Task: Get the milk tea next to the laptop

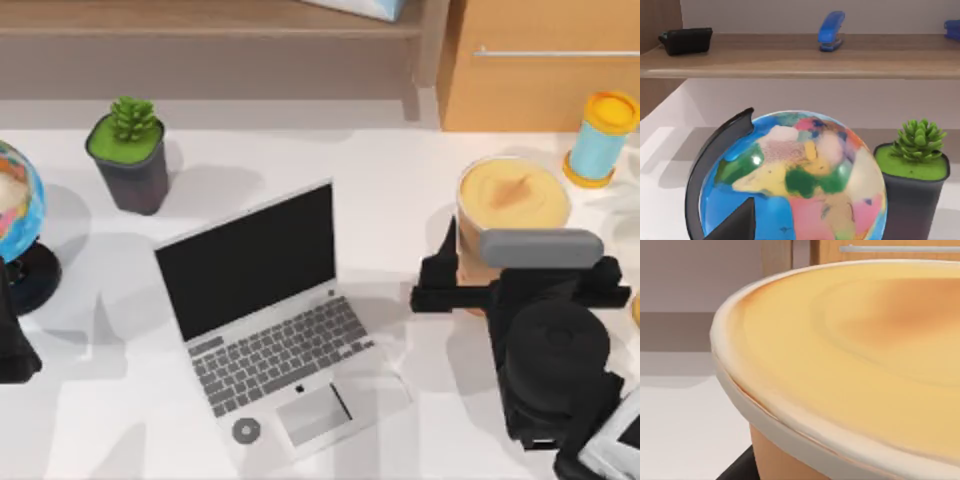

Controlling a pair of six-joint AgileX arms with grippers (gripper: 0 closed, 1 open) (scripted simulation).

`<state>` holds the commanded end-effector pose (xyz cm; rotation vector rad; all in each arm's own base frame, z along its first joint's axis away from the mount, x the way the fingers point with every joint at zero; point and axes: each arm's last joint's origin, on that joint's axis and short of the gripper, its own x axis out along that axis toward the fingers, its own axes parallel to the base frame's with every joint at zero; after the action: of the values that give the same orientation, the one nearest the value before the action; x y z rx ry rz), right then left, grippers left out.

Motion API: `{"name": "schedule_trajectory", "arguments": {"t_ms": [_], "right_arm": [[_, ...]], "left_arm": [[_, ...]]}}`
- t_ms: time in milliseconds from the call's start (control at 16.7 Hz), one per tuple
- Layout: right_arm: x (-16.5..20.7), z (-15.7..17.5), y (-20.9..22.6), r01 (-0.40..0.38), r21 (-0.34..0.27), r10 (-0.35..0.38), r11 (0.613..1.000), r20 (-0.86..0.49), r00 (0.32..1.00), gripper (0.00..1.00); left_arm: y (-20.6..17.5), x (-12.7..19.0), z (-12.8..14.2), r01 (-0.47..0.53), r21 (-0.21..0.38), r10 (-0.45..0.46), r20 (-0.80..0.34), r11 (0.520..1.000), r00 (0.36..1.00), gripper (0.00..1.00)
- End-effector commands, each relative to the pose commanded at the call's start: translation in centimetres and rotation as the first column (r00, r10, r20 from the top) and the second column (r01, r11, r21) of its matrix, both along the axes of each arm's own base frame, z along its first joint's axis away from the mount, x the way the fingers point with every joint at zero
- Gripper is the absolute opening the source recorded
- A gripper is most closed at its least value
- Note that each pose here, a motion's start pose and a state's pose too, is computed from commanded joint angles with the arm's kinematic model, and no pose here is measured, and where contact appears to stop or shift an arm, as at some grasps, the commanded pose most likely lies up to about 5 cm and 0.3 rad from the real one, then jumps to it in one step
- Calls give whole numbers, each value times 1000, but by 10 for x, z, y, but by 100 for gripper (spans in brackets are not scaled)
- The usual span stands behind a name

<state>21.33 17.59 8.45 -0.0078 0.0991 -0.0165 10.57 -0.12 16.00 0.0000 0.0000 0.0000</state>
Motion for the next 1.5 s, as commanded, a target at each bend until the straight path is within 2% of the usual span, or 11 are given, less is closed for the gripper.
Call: {"name": "schedule_trajectory", "arguments": {"t_ms": [300, 600, 900, 1500], "right_arm": [[1, 27, 15, -4, 103, -6, 995, 91, 996, 0], [-16, 42, 32, -8, 143, -6, 990, 97, 995, 0], [-42, 46, 44, -6, 124, -2, 992, 59, 998, 0], [-89, 39, 54, -3, 15, 3, 1000, 4, 1000, 0]], "left_arm": [[0, 0, 0, 0, 0, 0, 0, 1000, 1000, 100], [0, 0, 0, 0, 0, 0, 0, 1000, 1000, 100], [0, 0, 0, 0, 0, 0, 0, 1000, 1000, 100], [0, 0, 0, 0, 0, 0, 0, 1000, 1000, 100]]}}
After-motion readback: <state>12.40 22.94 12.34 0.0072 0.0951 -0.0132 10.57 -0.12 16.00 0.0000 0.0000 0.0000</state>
